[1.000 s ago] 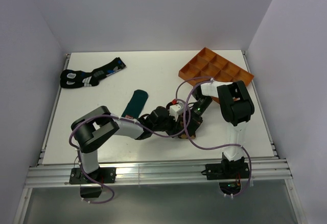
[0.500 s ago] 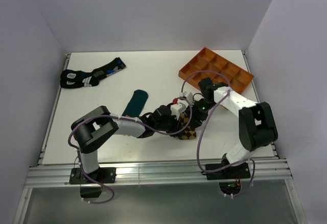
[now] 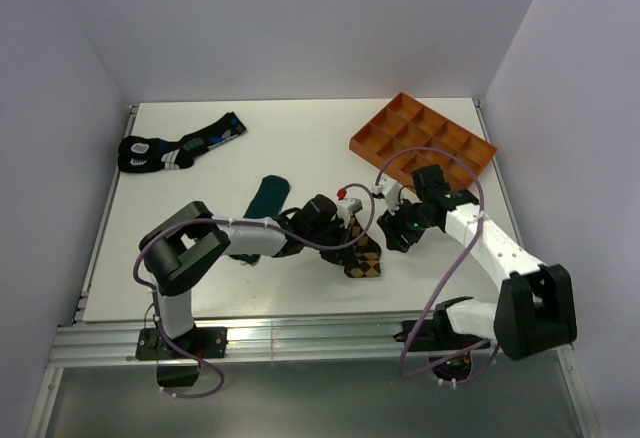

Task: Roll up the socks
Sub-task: Roll the sock at the center of the board.

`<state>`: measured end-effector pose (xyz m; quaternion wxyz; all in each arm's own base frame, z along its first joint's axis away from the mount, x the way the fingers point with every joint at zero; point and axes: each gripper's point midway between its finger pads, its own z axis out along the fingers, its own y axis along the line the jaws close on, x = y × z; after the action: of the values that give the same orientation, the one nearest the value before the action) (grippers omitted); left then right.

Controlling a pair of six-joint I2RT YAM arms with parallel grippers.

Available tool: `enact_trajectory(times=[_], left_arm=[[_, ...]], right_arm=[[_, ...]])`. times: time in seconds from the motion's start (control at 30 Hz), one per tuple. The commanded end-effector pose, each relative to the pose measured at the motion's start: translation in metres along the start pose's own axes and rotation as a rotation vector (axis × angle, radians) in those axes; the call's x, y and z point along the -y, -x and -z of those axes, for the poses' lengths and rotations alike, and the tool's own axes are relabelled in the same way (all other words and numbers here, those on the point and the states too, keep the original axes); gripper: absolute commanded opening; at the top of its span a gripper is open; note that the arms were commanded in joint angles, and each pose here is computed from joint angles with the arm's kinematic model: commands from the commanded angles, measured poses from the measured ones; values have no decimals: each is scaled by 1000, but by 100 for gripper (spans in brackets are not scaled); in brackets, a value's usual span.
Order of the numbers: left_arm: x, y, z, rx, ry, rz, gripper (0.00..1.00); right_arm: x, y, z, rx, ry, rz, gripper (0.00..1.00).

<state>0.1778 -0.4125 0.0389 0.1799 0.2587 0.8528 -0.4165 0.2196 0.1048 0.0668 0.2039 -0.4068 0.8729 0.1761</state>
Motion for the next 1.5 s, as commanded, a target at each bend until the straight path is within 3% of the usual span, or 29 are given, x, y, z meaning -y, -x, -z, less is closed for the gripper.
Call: enact_trajectory(times=[0.0, 0.3, 0.47, 0.83, 1.2, 1.43, 1.47], left_arm=[[-13, -32, 2, -194, 32, 90, 0], [-13, -24, 6, -345, -59, 256, 0], [-11, -18, -1, -363, -74, 279, 0], [-11, -13, -9, -372, -77, 300, 0], [-9, -8, -14, -357, -92, 319, 0], [-3, 9, -11, -234, -91, 347, 23], [-3, 12, -10, -214, -86, 349, 27]], right_arm=[[6, 15, 14, 99, -74, 103, 60], [-34, 5, -2, 110, -27, 357, 60], [-68, 4, -12, 136, 36, 496, 60], [-77, -5, -32, 101, 53, 581, 60], [-69, -11, -52, 60, 11, 560, 57], [-74, -18, -59, 19, 57, 503, 39], [-75, -17, -59, 15, 64, 488, 31]])
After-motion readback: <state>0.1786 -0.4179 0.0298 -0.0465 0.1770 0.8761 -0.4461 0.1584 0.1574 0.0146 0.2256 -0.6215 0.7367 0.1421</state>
